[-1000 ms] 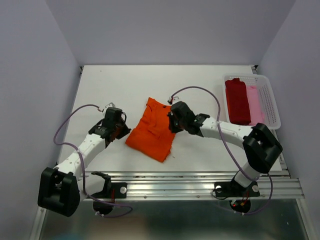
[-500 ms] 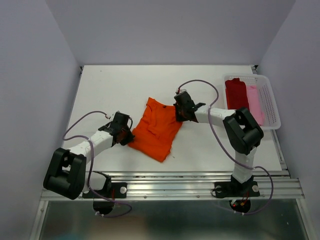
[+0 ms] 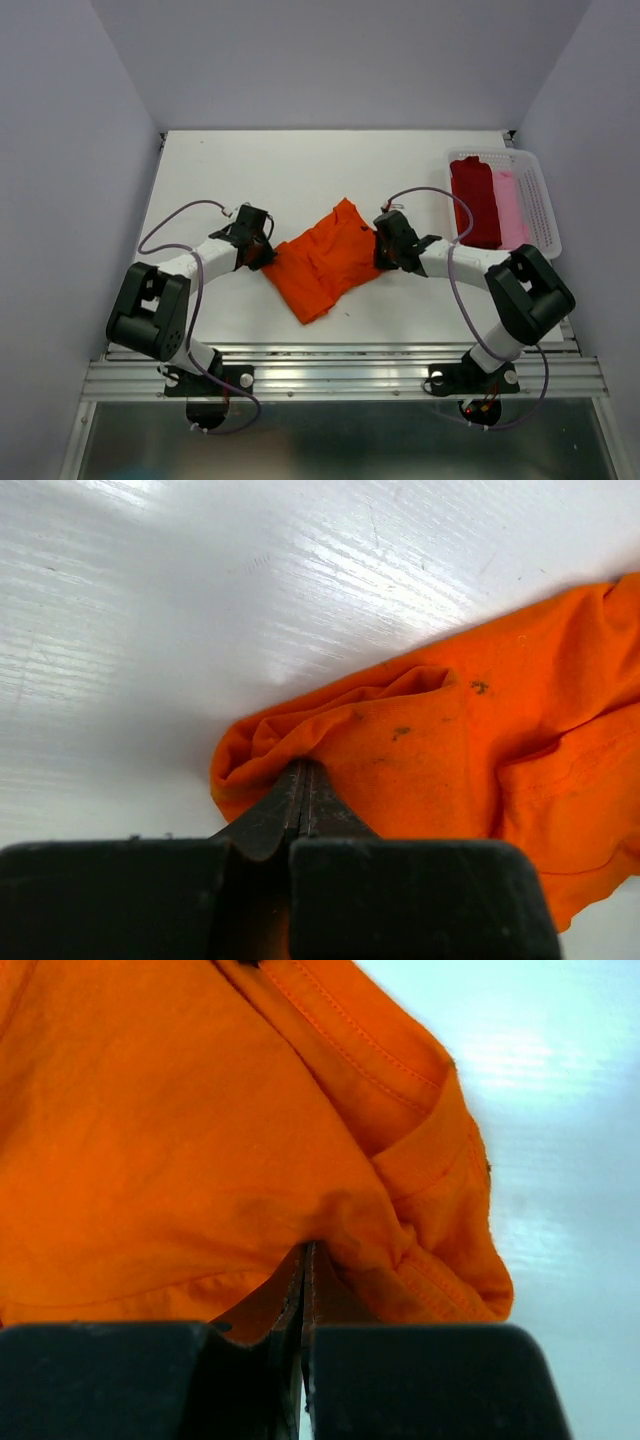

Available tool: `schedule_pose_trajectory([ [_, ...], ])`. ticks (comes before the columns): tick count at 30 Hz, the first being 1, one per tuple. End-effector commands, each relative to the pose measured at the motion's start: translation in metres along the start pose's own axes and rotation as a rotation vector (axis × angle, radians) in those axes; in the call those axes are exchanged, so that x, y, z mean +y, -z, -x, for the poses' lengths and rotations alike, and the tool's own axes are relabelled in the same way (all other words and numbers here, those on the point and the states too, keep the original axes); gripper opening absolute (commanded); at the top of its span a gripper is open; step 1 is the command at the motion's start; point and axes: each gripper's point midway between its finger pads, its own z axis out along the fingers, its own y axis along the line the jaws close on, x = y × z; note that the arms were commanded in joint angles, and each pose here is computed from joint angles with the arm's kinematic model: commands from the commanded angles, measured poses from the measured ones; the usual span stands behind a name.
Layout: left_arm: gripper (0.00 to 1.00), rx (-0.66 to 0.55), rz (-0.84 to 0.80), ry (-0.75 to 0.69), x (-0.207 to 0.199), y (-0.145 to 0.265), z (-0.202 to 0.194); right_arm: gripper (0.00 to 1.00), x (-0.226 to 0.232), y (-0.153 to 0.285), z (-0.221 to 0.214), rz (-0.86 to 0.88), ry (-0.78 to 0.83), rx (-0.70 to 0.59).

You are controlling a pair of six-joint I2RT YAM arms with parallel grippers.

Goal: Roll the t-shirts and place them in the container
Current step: Roll the T-shirt to the center of the board.

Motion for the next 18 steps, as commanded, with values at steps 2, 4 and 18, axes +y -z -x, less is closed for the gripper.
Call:
schedule_pose_trajectory([
  [2, 0.0, -0.099, 0.01, -0.047, -0.011, 0.024, 0.033, 0.01, 0.003, 0.029, 0.025, -0.021, -0.016, -0.09],
  [4, 0.0, -0.135, 0.041, -0.059, -0.007, 0.038, 0.044, 0.03, 0.01, 0.045, 0.046, -0.015, 0.006, -0.155],
  [18, 0.17, -0.396, 0.107, 0.135, 0.063, 0.146, 0.138, 0.68, 0.178, 0.07, 0.035, 0.07, 0.462, -0.278],
])
